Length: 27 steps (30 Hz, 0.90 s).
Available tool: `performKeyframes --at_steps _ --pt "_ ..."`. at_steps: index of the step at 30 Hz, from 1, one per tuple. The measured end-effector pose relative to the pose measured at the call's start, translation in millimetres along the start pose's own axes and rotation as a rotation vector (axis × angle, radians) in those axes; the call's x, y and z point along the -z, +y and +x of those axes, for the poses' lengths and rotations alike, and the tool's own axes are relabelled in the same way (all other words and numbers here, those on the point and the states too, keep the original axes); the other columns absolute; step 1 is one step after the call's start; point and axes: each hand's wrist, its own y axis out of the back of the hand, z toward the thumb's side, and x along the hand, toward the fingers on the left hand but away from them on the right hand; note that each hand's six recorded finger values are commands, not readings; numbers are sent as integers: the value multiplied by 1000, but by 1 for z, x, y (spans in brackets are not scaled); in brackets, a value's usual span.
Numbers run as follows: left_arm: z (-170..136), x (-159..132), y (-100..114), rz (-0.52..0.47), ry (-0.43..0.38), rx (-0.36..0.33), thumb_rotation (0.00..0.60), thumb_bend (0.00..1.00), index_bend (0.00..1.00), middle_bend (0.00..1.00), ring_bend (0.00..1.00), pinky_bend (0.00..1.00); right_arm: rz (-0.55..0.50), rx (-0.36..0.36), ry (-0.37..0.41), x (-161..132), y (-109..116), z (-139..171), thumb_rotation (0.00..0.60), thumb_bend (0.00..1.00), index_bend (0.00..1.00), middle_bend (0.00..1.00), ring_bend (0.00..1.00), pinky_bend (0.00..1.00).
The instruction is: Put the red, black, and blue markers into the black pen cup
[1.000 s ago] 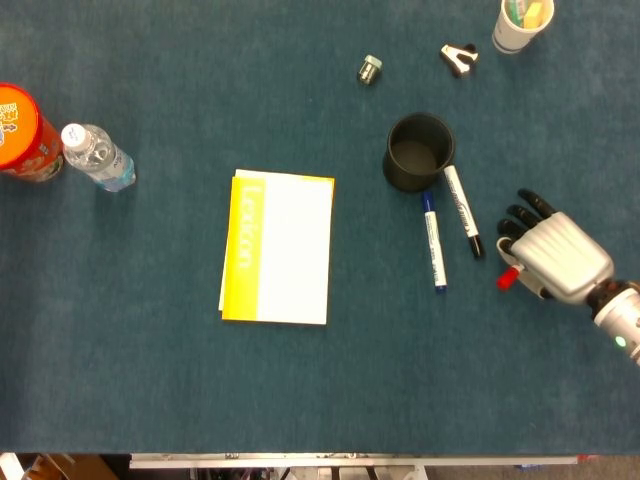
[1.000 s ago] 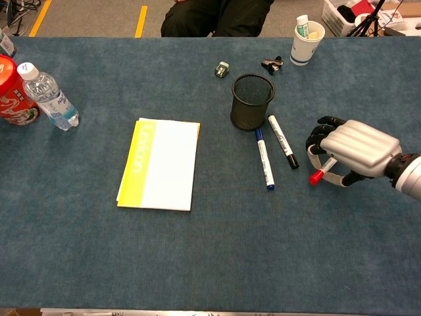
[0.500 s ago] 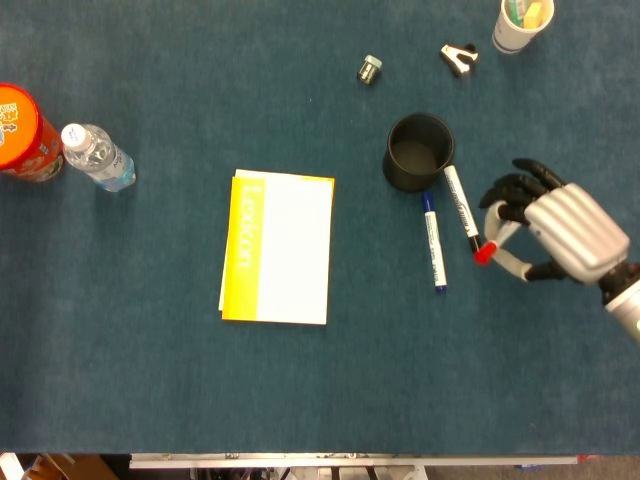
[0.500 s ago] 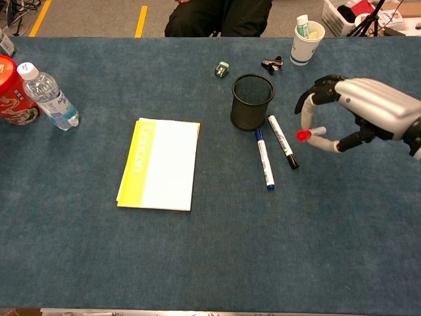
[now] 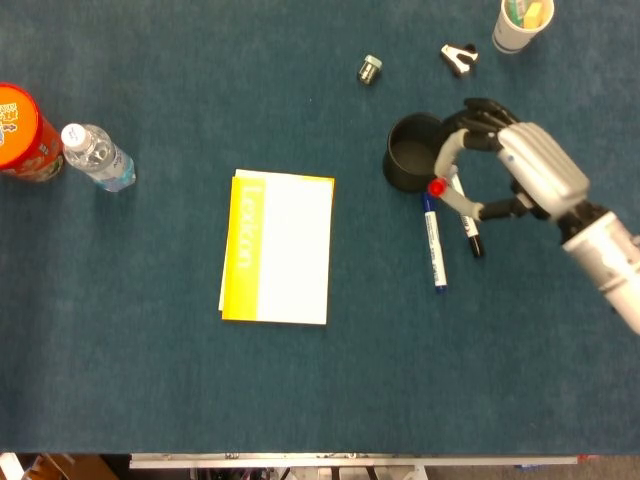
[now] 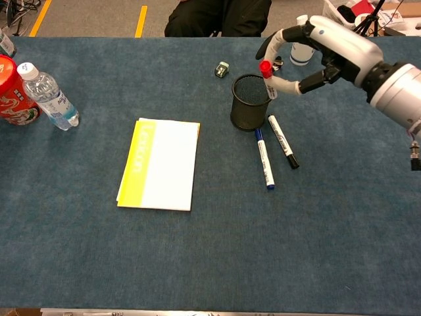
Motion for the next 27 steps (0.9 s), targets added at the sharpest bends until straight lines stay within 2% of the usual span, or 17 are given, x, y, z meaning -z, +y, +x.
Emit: performKeyframes --at_steps 8,16,20,23,27 --pt "-2 5 1 10 22 0 600 482 174 209 200 201 -46 -3 -14 6 -16 -40 600 375 630 359 213 96" --pt "-3 9 1 14 38 3 600 482 173 209 200 201 -48 -8 -41 18 -28 -60 600 389 622 349 218 99" --pt "-3 9 0 14 36 4 600 482 174 209 200 201 -18 -22 -64 30 -33 -60 600 397 478 314 193 98" --pt "-3 8 -1 17 33 9 600 482 174 209 200 201 0 -45 -78 38 -35 -58 600 411 269 267 151 88" --pt "-2 7 -1 15 32 9 600 482 174 209 200 201 31 -55 -76 42 -31 -54 600 419 118 231 125 66"
